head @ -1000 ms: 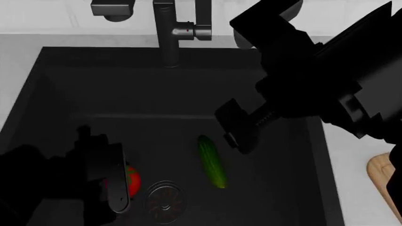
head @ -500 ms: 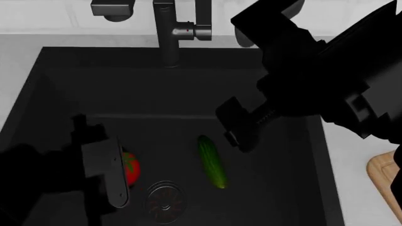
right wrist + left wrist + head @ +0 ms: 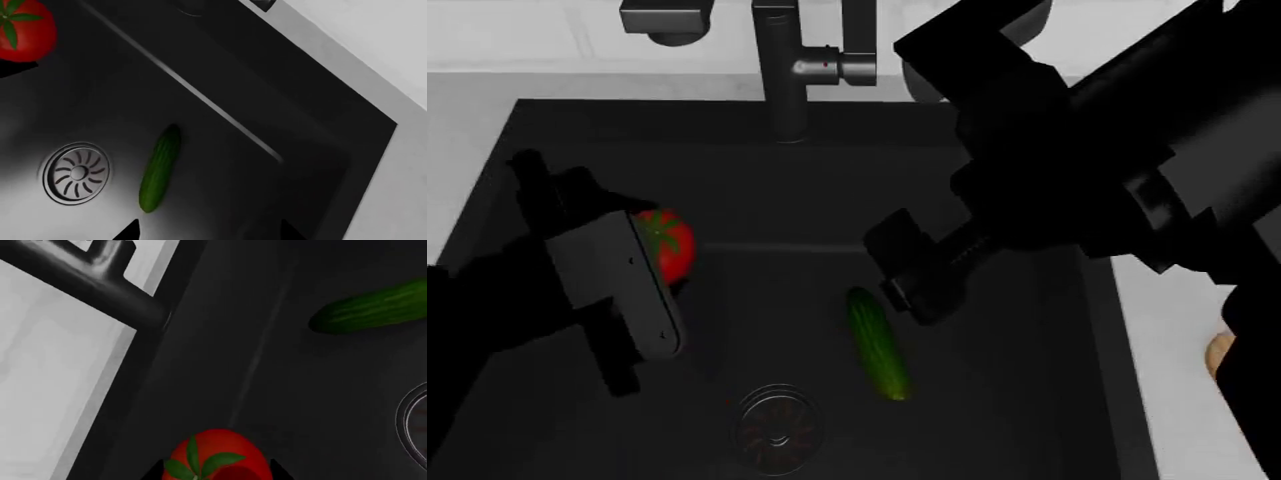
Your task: Pick the vegetables from the sink and place them on the cutting board.
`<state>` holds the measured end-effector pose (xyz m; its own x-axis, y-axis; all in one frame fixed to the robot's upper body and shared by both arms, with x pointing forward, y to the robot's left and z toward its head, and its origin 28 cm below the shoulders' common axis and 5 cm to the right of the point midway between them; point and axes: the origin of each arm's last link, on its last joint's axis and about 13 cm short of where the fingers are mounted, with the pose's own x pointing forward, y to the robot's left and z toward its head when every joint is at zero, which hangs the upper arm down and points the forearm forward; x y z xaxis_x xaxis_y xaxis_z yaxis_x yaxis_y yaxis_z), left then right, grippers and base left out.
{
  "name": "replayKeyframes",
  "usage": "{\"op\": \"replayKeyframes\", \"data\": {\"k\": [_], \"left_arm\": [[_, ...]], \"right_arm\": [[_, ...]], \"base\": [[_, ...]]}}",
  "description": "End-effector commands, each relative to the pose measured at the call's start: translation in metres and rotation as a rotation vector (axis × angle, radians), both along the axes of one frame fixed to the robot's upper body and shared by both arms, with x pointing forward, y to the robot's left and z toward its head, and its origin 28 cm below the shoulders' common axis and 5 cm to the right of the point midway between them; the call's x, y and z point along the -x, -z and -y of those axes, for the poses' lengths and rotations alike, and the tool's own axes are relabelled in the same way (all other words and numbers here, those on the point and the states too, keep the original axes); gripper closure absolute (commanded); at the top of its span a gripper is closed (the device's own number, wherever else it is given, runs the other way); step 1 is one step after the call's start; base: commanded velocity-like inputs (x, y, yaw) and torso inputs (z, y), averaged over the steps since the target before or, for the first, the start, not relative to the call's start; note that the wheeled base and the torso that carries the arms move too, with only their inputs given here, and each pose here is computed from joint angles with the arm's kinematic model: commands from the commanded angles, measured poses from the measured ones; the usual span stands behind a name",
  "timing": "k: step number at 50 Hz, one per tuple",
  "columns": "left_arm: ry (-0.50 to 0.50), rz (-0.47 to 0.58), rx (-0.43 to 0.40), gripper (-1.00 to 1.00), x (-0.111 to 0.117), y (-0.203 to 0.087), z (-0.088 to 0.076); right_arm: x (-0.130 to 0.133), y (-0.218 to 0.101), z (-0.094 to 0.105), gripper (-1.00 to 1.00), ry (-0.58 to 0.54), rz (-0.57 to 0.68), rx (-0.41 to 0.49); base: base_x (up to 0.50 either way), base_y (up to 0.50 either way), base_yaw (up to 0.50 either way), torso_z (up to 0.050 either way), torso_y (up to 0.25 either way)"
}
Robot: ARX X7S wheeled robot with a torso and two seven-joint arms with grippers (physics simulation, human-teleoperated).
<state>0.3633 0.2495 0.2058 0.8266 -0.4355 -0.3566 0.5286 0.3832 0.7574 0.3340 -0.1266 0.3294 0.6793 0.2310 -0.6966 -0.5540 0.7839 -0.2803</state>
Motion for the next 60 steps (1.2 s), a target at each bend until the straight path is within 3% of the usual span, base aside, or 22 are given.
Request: {"op": "replayKeyframes", "data": {"k": [1, 14, 24, 33, 60], "left_arm": [[-0.109, 0.088, 0.090, 1.00, -0.003, -0.012, -0.002], [-0.183, 0.114, 0.134, 1.00, -0.004, -0.017, -0.003], [-0.182, 0.104, 0.128, 1.00, -0.002, -0.013, -0.003], [-0.181, 0.086, 0.129, 1.00, -0.004, -0.003, -0.004], [-0.157, 0.079, 0.124, 1.00, -0.001, -0.002, -0.001]], "right_arm": [[-0.004, -0.003, -0.022, -1.00, -0.017, -0.062, -0.046], [-0.017, 0.018, -0.034, -1.00, 0.007, -0.098, -0.022], [-0.028, 0.023, -0.043, -1.00, 0.023, -0.069, -0.046], [-0.031, 0.038, -0.048, -1.00, 0.040, -0.110, -0.015], [-0.046, 0.083, -0.064, -1.00, 0.044, -0.147, -0.052]], "base": [[0.00, 0.00, 0.00, 0.000, 0.000], [0.00, 0.00, 0.00, 0.000, 0.000], [0.00, 0.00, 0.00, 0.000, 0.000], [0.00, 0.00, 0.00, 0.000, 0.000], [0.00, 0.00, 0.00, 0.000, 0.000]]}}
